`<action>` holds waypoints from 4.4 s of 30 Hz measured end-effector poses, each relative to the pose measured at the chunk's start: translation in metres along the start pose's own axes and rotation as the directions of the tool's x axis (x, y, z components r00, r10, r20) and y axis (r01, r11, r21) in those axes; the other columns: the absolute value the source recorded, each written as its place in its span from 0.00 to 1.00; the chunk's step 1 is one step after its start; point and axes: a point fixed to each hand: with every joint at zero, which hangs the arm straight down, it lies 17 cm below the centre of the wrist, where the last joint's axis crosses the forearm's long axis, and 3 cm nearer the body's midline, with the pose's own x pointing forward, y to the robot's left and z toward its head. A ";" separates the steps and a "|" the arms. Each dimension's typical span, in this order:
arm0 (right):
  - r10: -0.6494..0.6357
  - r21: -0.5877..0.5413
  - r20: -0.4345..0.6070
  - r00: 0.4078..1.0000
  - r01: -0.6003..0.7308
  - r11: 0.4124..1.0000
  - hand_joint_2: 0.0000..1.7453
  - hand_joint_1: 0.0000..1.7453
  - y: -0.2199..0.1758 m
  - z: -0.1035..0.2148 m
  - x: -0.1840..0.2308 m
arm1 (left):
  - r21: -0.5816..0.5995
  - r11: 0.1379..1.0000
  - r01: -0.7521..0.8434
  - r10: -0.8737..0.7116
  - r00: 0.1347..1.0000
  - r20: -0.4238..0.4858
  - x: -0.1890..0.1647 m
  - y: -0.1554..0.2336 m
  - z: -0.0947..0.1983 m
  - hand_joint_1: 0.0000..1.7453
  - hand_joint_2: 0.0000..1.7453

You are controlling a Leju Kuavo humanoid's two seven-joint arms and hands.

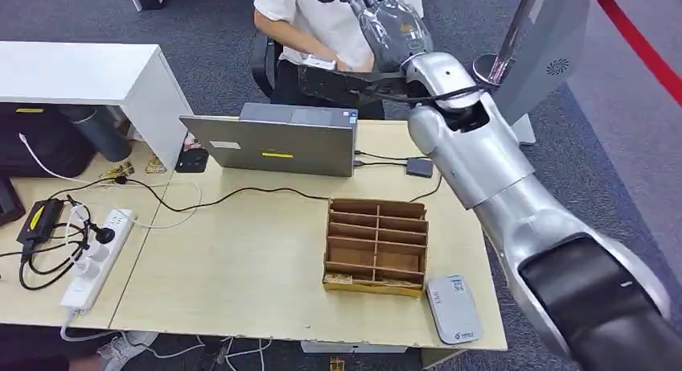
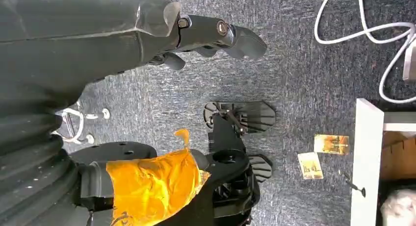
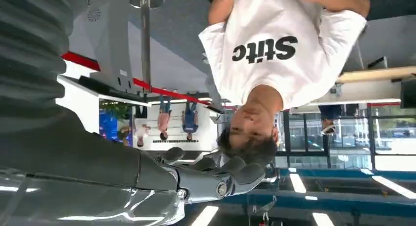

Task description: Pass the card to the sensor for recognition and then transmit it.

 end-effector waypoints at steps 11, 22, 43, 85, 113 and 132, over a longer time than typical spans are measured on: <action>-0.026 -0.334 0.088 0.996 0.054 0.941 1.00 0.00 -0.047 0.106 -0.011 | 0.024 0.994 -0.105 0.105 0.994 0.032 -0.023 0.017 0.005 0.00 1.00; -0.214 -0.402 0.091 0.973 0.232 0.886 1.00 0.00 -0.010 0.260 -0.015 | 0.076 0.984 -0.163 0.159 0.986 0.053 -0.037 0.042 0.008 0.00 1.00; -0.536 -0.206 0.171 0.827 0.562 0.801 1.00 0.00 0.033 0.306 0.032 | 0.116 0.977 -0.179 0.175 0.984 0.045 -0.045 0.055 0.008 0.00 1.00; -0.432 0.397 -0.007 0.902 0.399 0.827 1.00 0.00 0.212 0.356 0.029 | 0.154 0.979 -0.134 0.134 0.991 0.013 -0.024 0.086 0.002 0.00 1.00; -0.450 0.426 -0.049 0.892 0.427 0.798 1.00 0.00 0.237 0.374 0.040 | 0.191 0.970 -0.149 0.145 0.989 0.037 -0.018 0.098 0.002 0.00 1.00; -0.390 0.339 -0.095 0.916 0.398 0.852 1.00 0.00 0.232 0.370 0.042 | 0.209 0.957 -0.202 0.187 0.978 0.087 -0.011 0.077 0.002 0.00 1.00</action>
